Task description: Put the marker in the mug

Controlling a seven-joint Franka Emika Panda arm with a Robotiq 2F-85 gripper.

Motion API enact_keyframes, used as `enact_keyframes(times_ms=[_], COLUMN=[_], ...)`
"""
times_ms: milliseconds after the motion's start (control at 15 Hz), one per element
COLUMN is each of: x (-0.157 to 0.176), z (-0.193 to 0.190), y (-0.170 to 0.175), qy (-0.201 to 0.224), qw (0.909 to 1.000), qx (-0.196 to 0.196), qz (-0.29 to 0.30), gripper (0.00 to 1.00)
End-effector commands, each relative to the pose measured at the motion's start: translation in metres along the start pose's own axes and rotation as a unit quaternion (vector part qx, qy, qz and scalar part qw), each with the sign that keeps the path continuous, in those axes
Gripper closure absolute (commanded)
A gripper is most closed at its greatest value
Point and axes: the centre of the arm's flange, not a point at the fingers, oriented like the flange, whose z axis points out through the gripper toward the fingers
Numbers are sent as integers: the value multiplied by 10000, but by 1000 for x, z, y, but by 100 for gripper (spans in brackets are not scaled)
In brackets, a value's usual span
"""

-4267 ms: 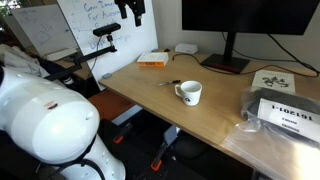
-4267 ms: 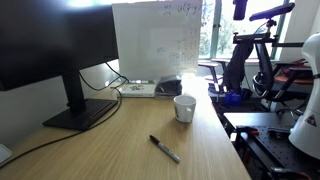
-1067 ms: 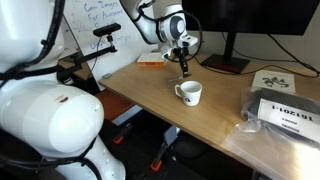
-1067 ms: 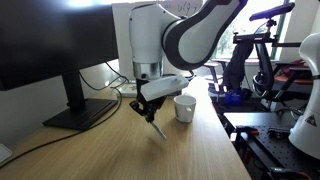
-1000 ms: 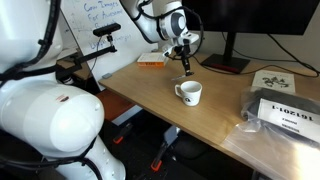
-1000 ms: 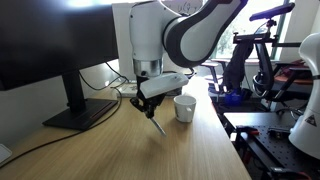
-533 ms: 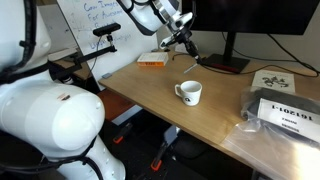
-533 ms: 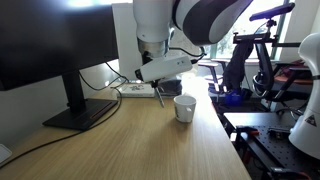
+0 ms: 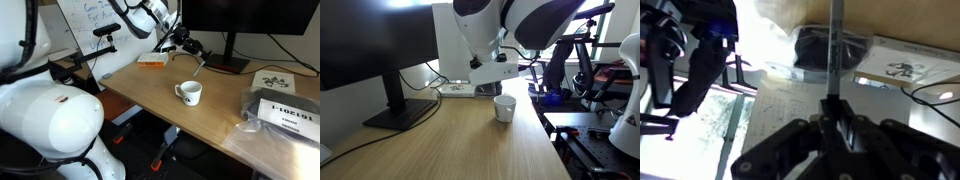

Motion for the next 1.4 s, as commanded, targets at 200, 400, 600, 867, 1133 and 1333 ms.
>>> enact_keyframes(times_ms=[200,400,600,867,1133,1333], x=[-22,-42,-60,-80,-72,-31], z=[8,22,38,41,27,10], y=[17,7,0,-8,0,18], qy=[578,597,566,278,-277,-998], qw=[9941,9934,9930,9959,9969,9915], qx=[-883,-960,-1039,-843,-710,-783], qz=[255,203,63,-150,-177,-286], gripper=[96,96,96,64,37,15])
